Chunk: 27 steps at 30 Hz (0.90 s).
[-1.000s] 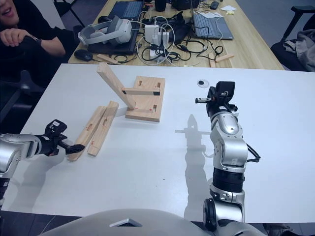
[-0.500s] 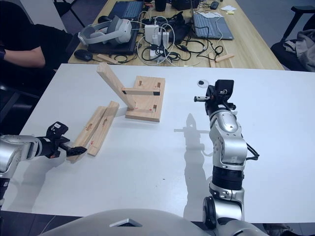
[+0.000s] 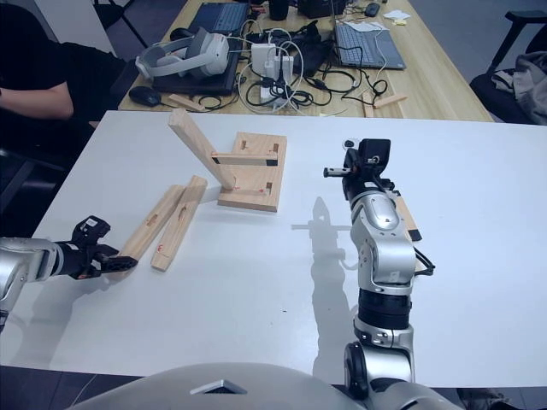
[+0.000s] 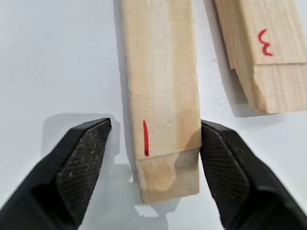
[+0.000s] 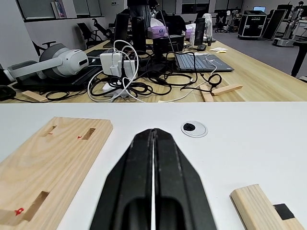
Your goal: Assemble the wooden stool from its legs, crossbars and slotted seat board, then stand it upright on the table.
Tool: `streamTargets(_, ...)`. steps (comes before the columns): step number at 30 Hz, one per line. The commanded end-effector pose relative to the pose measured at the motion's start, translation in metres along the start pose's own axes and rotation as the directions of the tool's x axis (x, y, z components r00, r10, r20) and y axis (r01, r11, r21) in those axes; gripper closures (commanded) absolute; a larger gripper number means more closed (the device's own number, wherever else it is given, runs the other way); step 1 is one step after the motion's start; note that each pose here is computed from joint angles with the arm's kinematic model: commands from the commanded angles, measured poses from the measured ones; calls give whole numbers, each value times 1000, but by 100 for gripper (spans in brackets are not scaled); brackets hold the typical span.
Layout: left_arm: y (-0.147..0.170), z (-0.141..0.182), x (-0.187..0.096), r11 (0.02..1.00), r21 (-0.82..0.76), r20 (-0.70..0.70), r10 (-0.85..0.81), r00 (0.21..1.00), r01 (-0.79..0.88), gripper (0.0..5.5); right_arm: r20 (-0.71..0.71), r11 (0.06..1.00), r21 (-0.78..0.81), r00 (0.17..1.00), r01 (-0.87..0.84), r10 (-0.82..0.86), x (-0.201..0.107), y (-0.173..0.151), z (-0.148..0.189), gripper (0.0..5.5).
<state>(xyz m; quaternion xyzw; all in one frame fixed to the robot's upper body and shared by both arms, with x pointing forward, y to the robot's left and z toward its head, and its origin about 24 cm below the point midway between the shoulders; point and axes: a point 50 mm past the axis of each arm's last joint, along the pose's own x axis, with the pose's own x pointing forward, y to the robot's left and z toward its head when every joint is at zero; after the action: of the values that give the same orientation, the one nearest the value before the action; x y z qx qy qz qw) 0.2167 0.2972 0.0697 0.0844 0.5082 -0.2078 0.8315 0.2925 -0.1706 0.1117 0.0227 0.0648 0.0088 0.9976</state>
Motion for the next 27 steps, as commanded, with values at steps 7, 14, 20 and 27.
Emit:
streamTargets(7,-4,37,-1,999,30,188,28,982,-34,345,33,1000,0,999,17,-17,2,-4,6,550)
streamTargets(14,-7,50,-2,998,16,286,51,957,-58,345,39,1000,-13,999,22,-21,5,-7,6,550)
streamTargets(20,-6,68,-7,995,-2,426,94,900,-104,345,45,1000,-17,999,26,-25,5,-8,7,550)
streamTargets(27,3,96,-18,969,-83,611,234,756,-233,345,64,997,-64,998,34,-30,6,-13,11,550)
